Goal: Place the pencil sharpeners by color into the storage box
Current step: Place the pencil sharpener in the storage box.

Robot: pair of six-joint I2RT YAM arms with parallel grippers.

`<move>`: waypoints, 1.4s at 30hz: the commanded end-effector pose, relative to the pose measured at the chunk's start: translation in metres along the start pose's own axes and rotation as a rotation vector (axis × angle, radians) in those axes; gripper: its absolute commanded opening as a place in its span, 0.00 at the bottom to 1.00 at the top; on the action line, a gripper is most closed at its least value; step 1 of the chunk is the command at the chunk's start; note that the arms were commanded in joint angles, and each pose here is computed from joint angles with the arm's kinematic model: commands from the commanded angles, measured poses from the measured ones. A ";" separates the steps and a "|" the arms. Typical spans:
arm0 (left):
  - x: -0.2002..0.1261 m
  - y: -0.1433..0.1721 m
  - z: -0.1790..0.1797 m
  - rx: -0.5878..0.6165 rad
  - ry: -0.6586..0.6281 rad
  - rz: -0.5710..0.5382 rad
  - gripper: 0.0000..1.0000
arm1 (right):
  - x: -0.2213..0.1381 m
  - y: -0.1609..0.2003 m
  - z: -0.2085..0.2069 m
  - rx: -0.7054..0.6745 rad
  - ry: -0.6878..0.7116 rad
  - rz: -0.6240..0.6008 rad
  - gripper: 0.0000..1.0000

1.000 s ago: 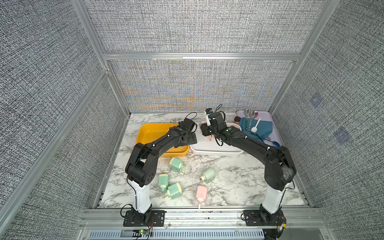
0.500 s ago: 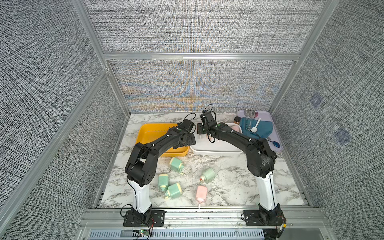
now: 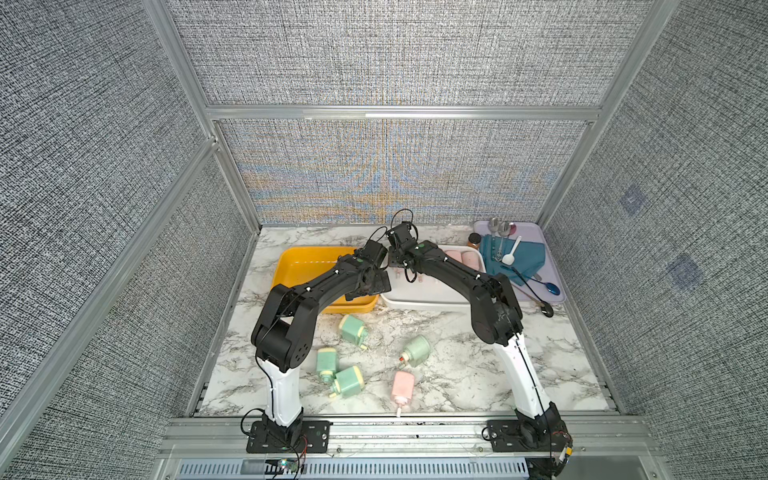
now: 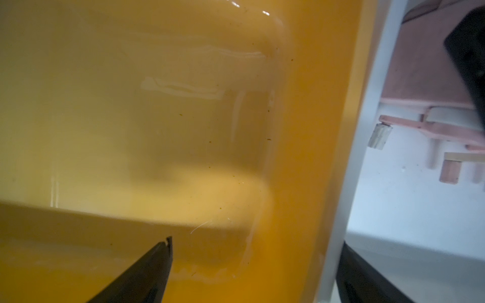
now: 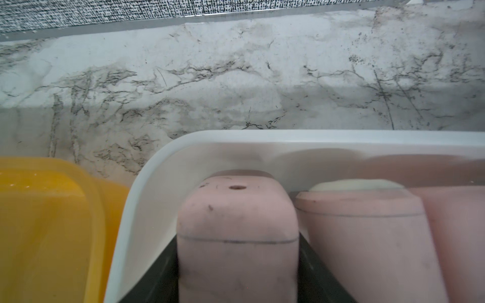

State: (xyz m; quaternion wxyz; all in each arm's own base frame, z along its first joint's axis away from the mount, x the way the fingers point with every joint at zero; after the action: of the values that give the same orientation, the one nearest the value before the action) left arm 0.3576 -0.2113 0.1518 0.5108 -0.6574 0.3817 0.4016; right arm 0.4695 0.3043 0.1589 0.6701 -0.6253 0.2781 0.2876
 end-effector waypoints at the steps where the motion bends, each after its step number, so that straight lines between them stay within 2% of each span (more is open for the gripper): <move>1: 0.001 0.000 0.001 0.002 -0.001 0.009 1.00 | -0.003 -0.004 -0.003 0.001 0.066 -0.029 0.60; 18: -0.007 -0.002 0.001 0.008 0.000 -0.009 1.00 | 0.000 0.000 -0.008 -0.046 0.089 0.025 0.65; 21: -0.007 -0.003 0.001 0.005 0.005 -0.010 1.00 | -0.003 -0.001 -0.010 -0.044 0.097 0.016 0.64; 27: -0.007 -0.002 0.002 0.010 0.001 -0.007 1.00 | -0.009 -0.004 -0.009 -0.043 0.090 -0.005 0.52; 35: -0.006 -0.001 0.002 0.011 -0.003 -0.003 1.00 | -0.016 -0.004 -0.008 -0.054 0.109 -0.017 0.54; 42: -0.008 0.000 0.002 0.013 0.012 -0.007 1.00 | -0.008 0.004 -0.009 -0.070 0.145 -0.004 0.57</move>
State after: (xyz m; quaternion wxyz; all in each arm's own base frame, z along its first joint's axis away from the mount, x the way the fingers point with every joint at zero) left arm 0.3561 -0.2101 0.1558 0.5136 -0.6577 0.3823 0.3969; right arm 0.4611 0.3007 0.1618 0.6374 -0.6571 0.3008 0.2673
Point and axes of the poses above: each gripper's point midway between its finger pads, its own x axis out along the fingers, its own z axis along the line the jaws close on, y = z × x, the point moved 9 cm from there along -x, back along the fingers
